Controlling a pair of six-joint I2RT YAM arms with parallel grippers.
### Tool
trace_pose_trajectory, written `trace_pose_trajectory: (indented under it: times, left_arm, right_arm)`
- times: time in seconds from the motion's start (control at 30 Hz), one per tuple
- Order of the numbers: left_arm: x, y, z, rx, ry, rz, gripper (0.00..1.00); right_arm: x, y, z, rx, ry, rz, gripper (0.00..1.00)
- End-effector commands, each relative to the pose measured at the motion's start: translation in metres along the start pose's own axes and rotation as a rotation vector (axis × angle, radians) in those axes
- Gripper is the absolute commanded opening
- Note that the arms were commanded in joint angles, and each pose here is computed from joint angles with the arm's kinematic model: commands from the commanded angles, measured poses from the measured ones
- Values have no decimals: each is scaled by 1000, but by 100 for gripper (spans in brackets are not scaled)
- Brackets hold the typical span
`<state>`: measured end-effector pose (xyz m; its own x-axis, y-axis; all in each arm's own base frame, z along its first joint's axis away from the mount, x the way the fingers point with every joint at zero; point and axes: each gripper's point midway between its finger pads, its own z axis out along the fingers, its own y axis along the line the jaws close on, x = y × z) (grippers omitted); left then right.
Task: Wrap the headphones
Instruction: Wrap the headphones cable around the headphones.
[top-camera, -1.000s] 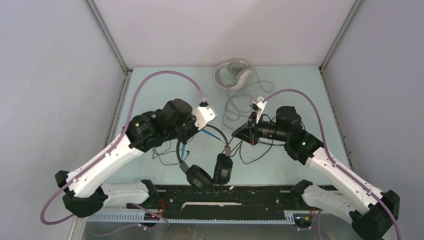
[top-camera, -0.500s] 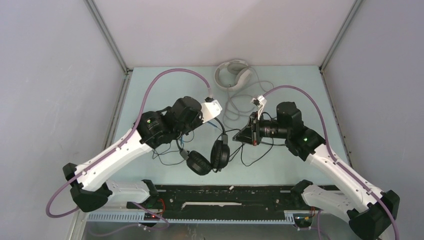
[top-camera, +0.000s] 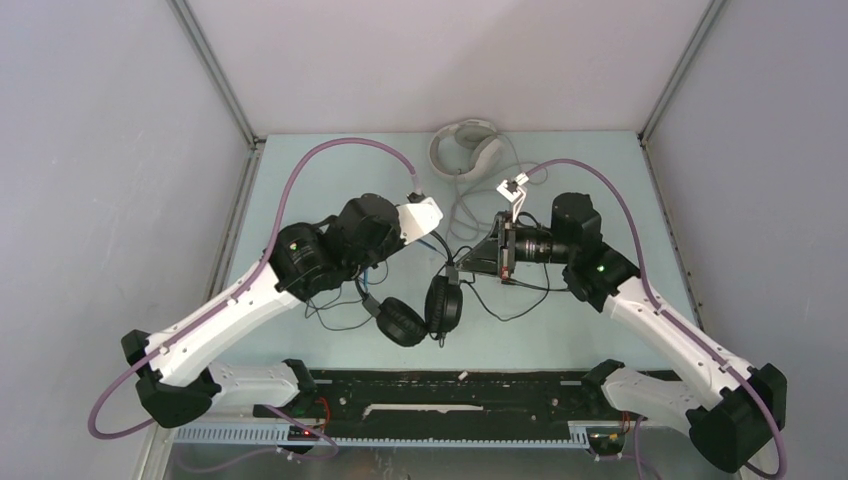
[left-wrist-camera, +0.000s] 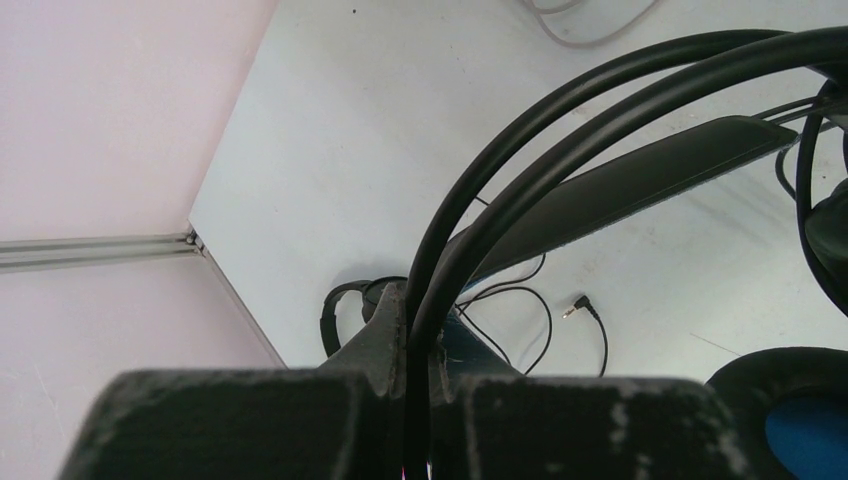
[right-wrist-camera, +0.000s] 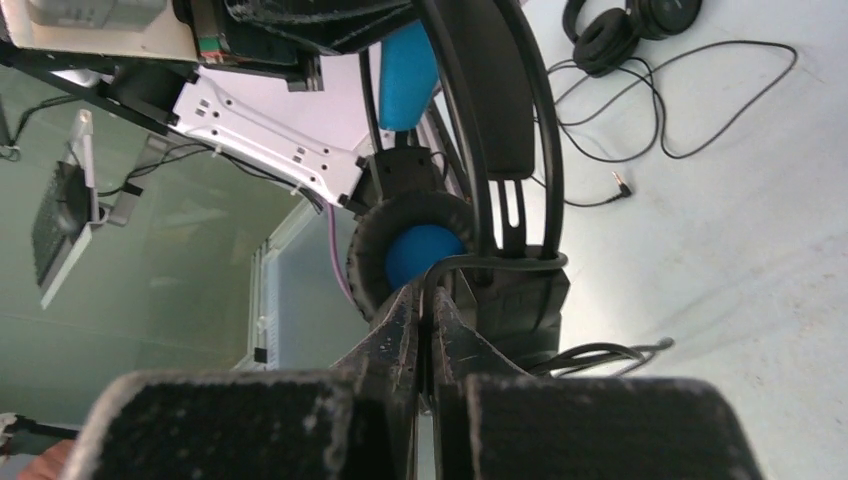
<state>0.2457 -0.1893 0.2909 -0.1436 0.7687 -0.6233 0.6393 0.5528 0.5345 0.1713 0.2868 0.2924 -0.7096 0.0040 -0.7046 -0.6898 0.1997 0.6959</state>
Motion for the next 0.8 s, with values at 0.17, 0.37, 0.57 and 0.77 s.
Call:
trace_pose_trajectory:
  times: [0.17, 0.37, 0.57, 0.77]
  left_arm:
    - [-1, 5, 2, -39, -19, -15, 0]
    - [-2, 21, 0, -143, 11, -123, 0]
    - [-6, 38, -5, -248, 29, -257, 0]
    - [-2, 52, -9, -358, 60, -334, 0]
  right_arm:
    - [-37, 44, 1, -164, -78, -58, 0]
    - [-26, 57, 4, -219, -35, -78, 5]
    - [-23, 68, 8, -266, -25, -100, 16]
    - [-27, 77, 13, -299, -48, -133, 18]
